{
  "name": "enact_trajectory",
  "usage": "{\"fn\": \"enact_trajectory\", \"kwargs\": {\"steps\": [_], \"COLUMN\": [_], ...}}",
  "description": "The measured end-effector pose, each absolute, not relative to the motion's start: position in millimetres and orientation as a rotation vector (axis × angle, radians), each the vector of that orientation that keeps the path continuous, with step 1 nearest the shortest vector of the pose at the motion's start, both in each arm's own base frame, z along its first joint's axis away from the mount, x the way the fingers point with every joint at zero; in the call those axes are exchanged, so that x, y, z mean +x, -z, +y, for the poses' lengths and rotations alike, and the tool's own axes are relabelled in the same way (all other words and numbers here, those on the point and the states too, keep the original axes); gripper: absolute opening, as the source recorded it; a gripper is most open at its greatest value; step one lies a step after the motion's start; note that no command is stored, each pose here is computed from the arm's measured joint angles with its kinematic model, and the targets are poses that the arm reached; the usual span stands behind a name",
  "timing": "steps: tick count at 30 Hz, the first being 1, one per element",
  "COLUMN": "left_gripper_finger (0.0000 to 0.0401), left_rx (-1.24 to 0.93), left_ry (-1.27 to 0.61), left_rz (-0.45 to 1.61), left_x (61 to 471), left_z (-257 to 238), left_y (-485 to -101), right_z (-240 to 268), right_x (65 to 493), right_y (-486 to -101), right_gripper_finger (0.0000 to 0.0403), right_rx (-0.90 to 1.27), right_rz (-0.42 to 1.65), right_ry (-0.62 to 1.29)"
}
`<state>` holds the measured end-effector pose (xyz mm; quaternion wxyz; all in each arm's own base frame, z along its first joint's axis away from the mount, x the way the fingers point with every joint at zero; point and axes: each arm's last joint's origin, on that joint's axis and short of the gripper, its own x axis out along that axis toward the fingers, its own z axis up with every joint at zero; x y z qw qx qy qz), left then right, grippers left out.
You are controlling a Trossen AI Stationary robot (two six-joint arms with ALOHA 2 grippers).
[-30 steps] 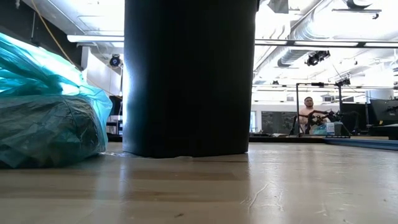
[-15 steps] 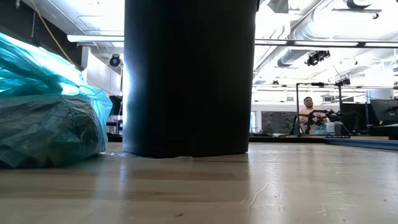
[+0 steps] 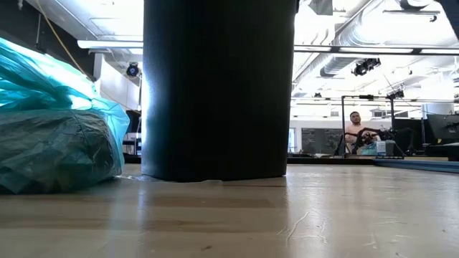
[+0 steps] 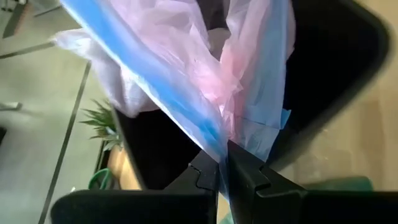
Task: Place trash/remove bag and relplace
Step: Put the pink trash bag into the trash bin
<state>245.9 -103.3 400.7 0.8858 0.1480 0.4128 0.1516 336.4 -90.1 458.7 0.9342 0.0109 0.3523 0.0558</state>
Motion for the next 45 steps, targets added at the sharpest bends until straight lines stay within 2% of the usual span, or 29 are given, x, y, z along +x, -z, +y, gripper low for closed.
{"fn": "enact_trajectory", "kwargs": {"steps": [4, 9, 16, 25, 31, 37, 45], "left_gripper_finger": [0.0, 0.0, 0.0, 0.0, 0.0, 0.0, 0.0], "left_rx": [0.298, 0.288, 0.275, 0.164, 0.076, 0.041, 0.014], "left_ry": [-0.347, -0.369, -0.438, -0.399, -0.391, -0.38, -0.404], "left_rz": [0.866, 0.924, 1.006, 0.863, 0.836, 0.906, 0.922], "left_x": [249, 246, 229, 204, 188, 186, 182], "left_z": [-95, -88, -81, -82, -78, -75, -72], "left_y": [-401, -398, -397, -419, -426, -408, -393], "right_z": [-113, -129, -143, -156, -162, -171, -182], "right_x": [346, 357, 362, 356, 355, 352, 358], "right_y": [-440, -418, -407, -408, -411, -406, -362], "right_gripper_finger": [0.0, 0.0, 0.0, 0.0, 0.0, 0.0, 0.0], "right_rx": [0.08, 0.148, 0.156, 0.226, 0.232, 0.257, 0.388], "right_rz": [0.78, 0.82, 0.822, 0.771, 0.715, 0.711, 0.775], "right_ry": [-0.117, -0.221, -0.265, -0.331, -0.368, -0.363, -0.415]}}
